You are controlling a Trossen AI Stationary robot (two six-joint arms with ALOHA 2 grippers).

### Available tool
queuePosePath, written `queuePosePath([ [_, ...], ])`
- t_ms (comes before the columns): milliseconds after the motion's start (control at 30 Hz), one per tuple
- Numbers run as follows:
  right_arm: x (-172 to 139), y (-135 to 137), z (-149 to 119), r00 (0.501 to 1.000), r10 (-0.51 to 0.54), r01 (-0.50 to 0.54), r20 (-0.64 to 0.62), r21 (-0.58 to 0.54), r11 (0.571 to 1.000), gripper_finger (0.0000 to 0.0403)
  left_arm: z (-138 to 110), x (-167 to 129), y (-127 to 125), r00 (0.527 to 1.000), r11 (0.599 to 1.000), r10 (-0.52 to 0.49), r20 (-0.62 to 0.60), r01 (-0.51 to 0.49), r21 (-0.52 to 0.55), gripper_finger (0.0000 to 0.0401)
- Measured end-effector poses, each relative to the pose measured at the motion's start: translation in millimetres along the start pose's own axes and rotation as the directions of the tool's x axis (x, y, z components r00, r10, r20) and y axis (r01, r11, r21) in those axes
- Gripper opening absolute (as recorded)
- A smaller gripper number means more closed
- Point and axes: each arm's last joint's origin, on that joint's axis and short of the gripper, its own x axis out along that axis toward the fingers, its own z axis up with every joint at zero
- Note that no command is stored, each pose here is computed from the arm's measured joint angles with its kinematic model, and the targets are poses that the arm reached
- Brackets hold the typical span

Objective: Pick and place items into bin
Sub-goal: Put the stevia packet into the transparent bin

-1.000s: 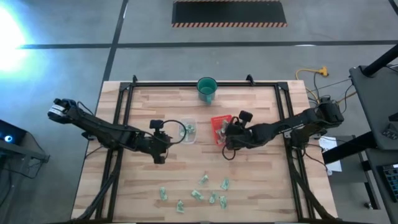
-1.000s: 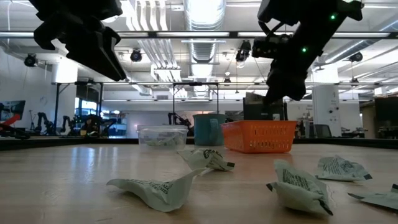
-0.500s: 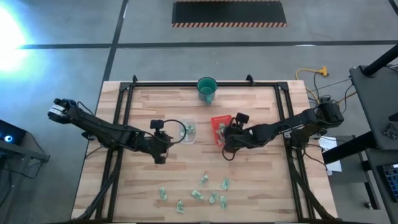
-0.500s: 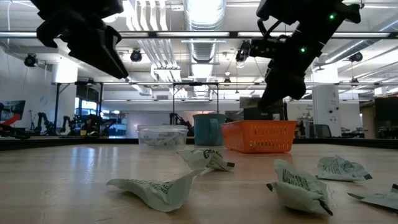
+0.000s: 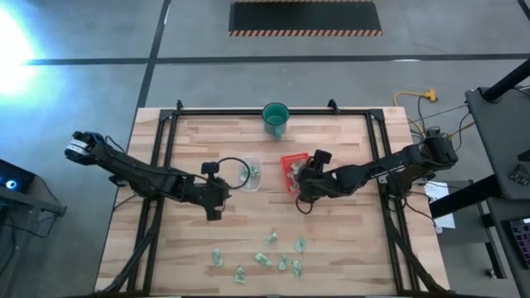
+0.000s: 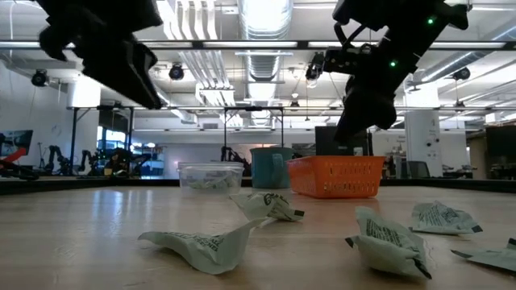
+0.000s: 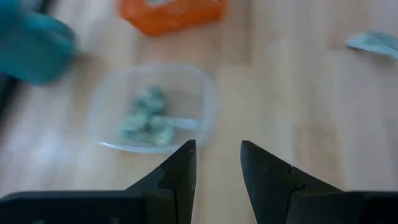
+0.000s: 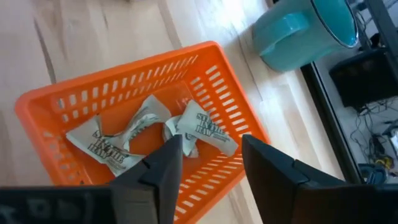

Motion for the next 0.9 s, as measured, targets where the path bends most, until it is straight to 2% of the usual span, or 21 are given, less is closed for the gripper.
queuePosePath([
  [67,-3,2,0,1.0,0.013,-0.013,0.008,-0.015,1.0,0.016,-2,4,-5,0.996,0.996,-0.088,-0.033,0.088,0.0,0.0109],
  [167,-12,6,3,0.999,0.039,-0.037,0.036,-0.044,0.998,0.0161,-10,9,-16,0.961,0.968,-0.248,-0.119,0.249,-0.004,0.0109],
  [267,-23,9,5,0.995,0.063,-0.059,0.071,-0.056,0.997,0.0156,-15,11,-30,0.934,0.946,-0.318,-0.163,0.323,0.008,0.0109],
  [400,-37,14,7,0.989,0.097,-0.089,0.112,-0.069,0.994,0.0147,-24,9,-54,0.908,0.923,-0.362,-0.212,0.381,0.057,0.0109],
  [700,-53,21,5,0.978,0.139,-0.126,0.155,-0.093,0.988,0.0133,-45,3,-102,0.875,0.902,-0.404,-0.267,0.429,0.041,0.0109],
  [900,-53,21,5,0.977,0.14,-0.127,0.159,-0.088,0.988,0.0134,-45,2,-129,0.87,0.883,-0.411,-0.272,0.454,0.12,0.0109],
])
